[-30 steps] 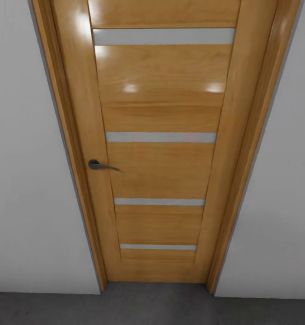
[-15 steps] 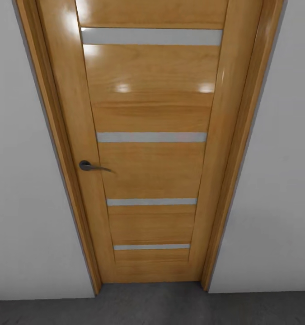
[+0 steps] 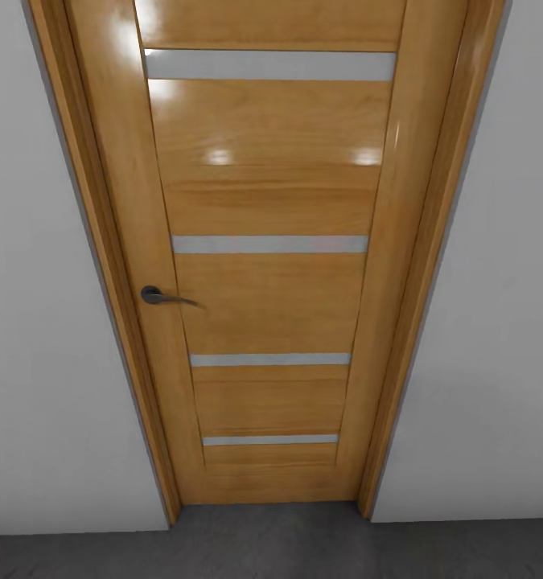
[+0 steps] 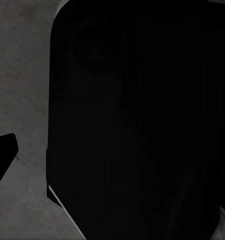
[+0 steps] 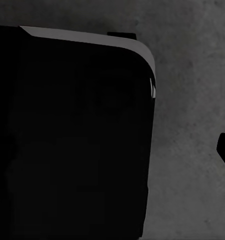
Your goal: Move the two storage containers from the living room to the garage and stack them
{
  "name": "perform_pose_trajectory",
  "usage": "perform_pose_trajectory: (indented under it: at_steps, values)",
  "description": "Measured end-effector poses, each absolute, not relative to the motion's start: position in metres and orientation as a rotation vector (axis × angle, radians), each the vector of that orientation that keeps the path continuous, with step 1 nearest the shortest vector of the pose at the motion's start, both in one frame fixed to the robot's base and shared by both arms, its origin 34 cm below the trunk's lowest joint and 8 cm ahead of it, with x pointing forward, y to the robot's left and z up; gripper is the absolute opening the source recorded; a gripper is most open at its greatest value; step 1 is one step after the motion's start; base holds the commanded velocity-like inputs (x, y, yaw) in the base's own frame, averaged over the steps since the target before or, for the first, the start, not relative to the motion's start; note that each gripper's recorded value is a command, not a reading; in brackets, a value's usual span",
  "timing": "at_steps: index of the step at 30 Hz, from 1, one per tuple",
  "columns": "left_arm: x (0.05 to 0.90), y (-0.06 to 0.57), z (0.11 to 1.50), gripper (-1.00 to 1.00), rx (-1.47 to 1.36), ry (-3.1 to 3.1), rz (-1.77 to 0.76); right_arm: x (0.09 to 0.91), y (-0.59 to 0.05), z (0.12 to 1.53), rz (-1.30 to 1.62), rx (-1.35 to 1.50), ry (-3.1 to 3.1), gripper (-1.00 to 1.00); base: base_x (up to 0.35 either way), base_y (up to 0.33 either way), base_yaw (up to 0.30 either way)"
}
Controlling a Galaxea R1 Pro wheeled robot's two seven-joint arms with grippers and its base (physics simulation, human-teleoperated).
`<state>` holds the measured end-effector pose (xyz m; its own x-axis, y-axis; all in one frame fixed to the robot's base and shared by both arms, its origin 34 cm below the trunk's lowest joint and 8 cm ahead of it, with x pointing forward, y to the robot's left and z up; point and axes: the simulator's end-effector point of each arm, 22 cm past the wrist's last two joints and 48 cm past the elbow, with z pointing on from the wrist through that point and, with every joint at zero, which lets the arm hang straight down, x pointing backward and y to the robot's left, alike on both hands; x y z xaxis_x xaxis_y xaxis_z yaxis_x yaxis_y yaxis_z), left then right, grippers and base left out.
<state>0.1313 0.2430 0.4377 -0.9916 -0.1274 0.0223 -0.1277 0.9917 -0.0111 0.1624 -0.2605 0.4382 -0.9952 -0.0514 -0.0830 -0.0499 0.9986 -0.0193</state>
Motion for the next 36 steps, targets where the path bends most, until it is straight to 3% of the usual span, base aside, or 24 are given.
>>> perform_pose_trajectory:
  at_steps: [12,26,36]
  values:
    - [0.1313,0.2430,0.4378,1.00,0.200,-3.114,0.019,0.1626,-0.2605,0.4383,-0.026,-0.079,3.056,1.00,0.026,0.019,0.000]
    - [0.1313,0.2430,0.4378,1.00,0.200,-3.114,0.019,0.1627,-0.2569,0.4383,-0.019,-0.079,3.055,1.00,0.143,0.125,-0.002]
    - [0.1314,0.2430,0.4377,1.00,0.199,-3.114,0.020,0.1626,-0.2546,0.4382,-0.015,-0.077,3.056,1.00,0.040,0.036,-0.184]
